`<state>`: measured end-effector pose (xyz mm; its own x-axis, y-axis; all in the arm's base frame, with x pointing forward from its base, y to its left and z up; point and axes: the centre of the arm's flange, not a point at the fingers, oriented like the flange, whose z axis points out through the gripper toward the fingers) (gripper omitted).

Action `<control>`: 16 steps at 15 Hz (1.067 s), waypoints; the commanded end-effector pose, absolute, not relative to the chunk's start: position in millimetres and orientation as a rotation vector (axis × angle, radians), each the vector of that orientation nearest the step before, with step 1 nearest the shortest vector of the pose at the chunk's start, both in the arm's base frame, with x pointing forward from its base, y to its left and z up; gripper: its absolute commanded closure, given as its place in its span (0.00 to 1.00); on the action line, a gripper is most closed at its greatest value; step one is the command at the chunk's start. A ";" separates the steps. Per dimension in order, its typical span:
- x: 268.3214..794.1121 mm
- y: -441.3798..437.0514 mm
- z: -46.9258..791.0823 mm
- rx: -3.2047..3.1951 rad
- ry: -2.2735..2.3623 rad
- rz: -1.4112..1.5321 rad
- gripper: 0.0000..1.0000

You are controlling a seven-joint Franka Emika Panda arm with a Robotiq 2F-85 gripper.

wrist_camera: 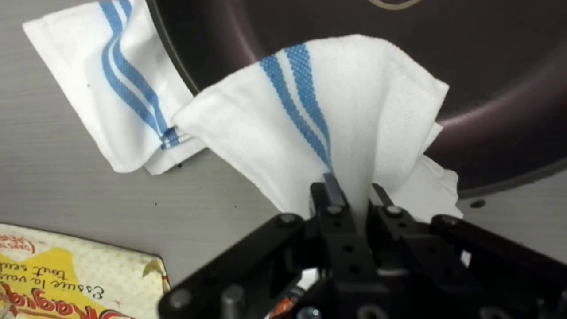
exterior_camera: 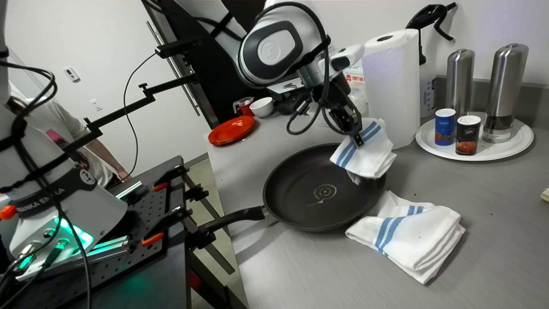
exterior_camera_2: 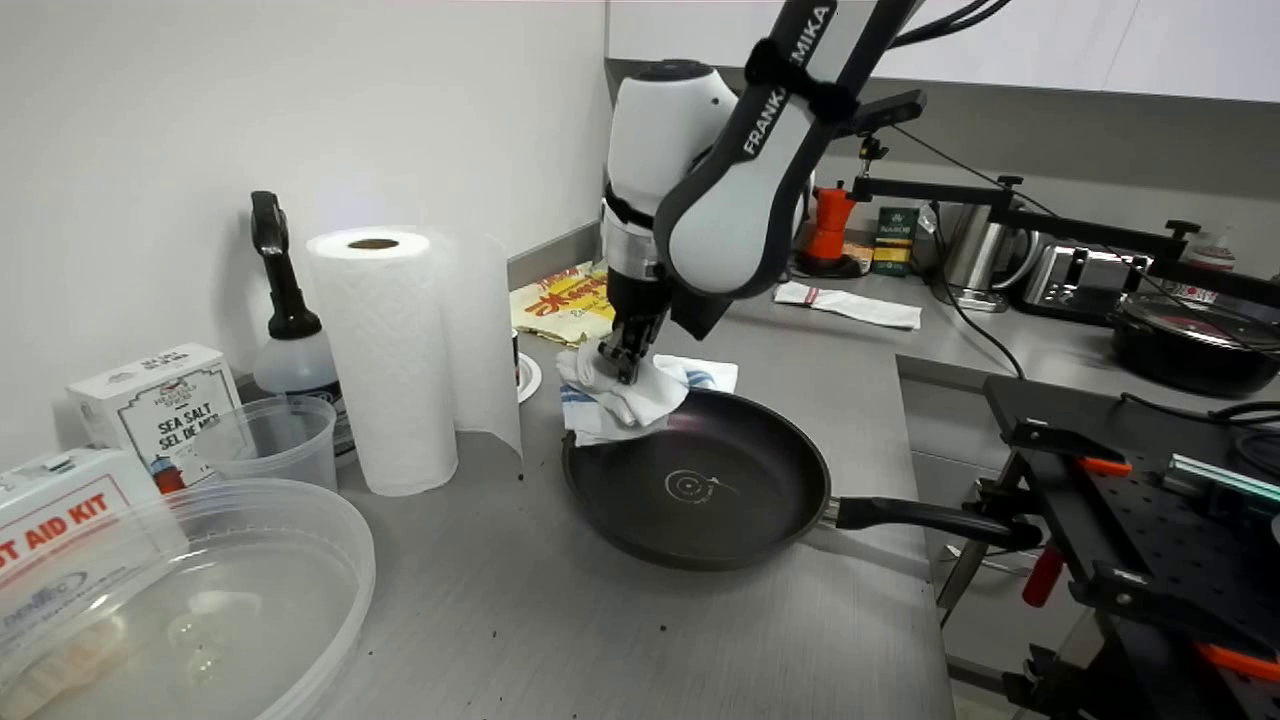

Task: Pick the cloth and wipe the pan

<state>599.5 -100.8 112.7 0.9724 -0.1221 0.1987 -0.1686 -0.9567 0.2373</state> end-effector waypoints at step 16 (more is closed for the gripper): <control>568.6 83.5 206.2 3.458 -0.173 -0.305 0.97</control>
